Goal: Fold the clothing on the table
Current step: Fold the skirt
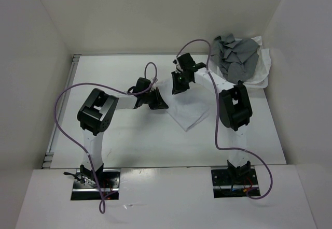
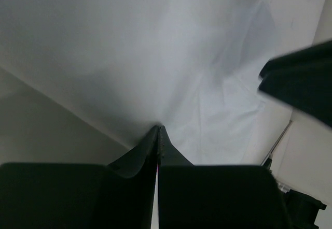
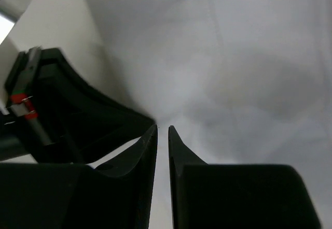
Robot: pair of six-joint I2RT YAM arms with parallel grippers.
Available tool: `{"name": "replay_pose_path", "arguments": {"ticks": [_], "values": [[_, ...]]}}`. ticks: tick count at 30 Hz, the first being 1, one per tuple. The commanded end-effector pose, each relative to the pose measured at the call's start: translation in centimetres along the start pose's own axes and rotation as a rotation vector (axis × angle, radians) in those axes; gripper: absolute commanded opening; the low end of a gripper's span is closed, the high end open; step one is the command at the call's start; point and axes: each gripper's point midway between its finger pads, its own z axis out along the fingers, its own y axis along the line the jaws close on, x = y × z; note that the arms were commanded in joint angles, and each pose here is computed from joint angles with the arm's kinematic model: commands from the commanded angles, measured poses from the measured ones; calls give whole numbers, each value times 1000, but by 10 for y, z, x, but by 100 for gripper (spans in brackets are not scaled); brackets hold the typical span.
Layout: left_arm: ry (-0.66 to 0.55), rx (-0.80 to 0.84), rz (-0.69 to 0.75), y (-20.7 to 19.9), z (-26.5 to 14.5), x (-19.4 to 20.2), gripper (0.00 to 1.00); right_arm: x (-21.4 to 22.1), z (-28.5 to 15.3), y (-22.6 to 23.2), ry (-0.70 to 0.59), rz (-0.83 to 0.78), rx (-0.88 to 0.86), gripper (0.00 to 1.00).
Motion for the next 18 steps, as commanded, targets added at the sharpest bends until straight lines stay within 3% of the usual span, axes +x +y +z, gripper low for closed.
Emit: {"name": "replay_pose_path", "arguments": {"ticks": [1, 18], "values": [[35, -53, 6, 9, -4, 18, 4, 0, -18, 37, -18, -28, -129, 19], [-40, 47, 67, -47, -46, 5, 4, 74, 26, 17, 185, 22, -124, 19]]}}
